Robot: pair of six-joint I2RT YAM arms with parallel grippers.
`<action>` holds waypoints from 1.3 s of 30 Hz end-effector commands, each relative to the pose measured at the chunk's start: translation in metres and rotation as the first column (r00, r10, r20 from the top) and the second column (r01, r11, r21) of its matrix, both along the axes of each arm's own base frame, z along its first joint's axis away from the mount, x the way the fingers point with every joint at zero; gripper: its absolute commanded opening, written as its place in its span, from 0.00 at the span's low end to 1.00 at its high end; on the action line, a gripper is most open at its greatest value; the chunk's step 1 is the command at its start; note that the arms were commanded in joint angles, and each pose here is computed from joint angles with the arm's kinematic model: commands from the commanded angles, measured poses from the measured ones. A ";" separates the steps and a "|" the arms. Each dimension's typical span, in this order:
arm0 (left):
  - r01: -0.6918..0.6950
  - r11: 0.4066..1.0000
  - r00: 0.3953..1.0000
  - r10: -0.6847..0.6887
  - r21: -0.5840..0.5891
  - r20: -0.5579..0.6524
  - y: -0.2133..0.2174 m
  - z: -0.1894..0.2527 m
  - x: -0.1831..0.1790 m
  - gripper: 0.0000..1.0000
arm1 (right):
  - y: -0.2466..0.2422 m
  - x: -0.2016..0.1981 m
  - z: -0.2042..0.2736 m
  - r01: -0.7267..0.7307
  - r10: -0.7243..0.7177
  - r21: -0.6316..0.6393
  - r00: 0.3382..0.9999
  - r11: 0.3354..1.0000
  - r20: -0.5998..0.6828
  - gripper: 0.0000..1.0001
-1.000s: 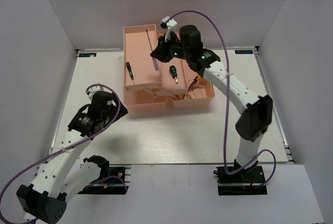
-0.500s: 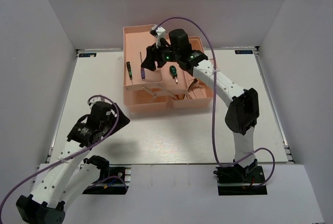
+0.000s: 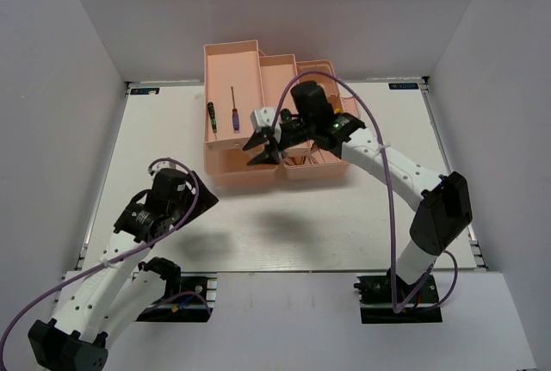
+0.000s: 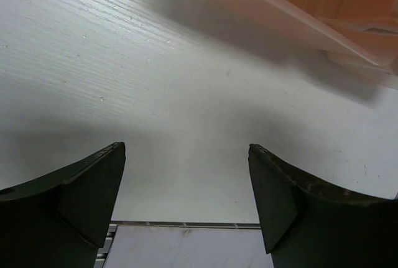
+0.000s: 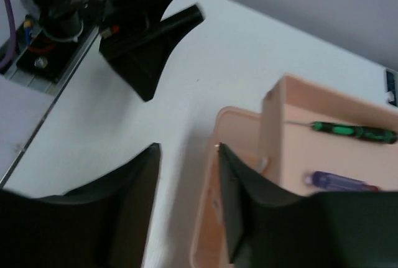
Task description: Sort the tools into containers
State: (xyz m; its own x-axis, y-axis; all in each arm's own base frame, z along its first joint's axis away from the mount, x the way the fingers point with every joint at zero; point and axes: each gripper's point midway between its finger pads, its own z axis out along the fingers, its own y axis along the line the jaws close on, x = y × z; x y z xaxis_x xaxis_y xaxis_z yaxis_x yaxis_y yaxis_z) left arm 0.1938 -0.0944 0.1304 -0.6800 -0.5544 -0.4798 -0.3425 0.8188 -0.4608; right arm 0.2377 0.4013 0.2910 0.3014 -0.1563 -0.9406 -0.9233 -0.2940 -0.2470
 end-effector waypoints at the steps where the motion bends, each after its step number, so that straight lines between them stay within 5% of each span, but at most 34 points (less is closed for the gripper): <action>1: -0.006 1.000 1.000 0.006 -0.009 0.009 0.002 0.002 -0.004 0.90 | 0.004 -0.015 -0.052 -0.080 0.091 -0.084 0.985 0.993 0.144 0.53; 11: -0.198 0.977 0.972 0.206 0.083 -0.116 0.041 -0.017 -0.045 0.90 | 0.034 0.008 -0.128 0.112 -0.030 -0.206 0.931 0.972 0.363 0.64; 19: -0.207 0.976 0.971 0.214 0.071 -0.108 0.044 -0.017 -0.051 0.90 | 0.068 0.030 -0.129 0.228 -0.143 -0.130 0.871 0.965 0.470 0.65; 25: -0.163 0.987 0.977 0.162 0.006 -0.135 0.028 -0.026 -0.051 0.90 | 0.077 0.040 -0.165 0.270 -0.124 -0.219 0.847 0.937 0.517 0.65; 29: -0.097 0.989 0.990 0.085 -0.111 -0.114 0.003 -0.035 -0.043 0.90 | 0.076 0.051 -0.185 0.321 -0.135 -0.260 0.827 0.910 0.546 0.57; 31: -0.074 0.985 0.996 0.063 -0.157 -0.070 -0.006 -0.031 -0.033 0.90 | 0.074 0.055 -0.188 0.341 -0.143 -0.267 0.817 0.901 0.559 0.45; 35: -0.059 0.981 0.998 0.056 -0.187 -0.024 -0.012 -0.025 -0.023 0.87 | 0.070 0.055 -0.182 0.353 -0.159 -0.265 0.819 0.898 0.552 0.00; 39: -0.012 0.966 1.000 0.006 -0.259 -0.025 -0.031 -0.037 -0.015 0.84 | 0.068 0.052 -0.147 0.364 -0.202 -0.212 0.817 0.907 0.539 0.00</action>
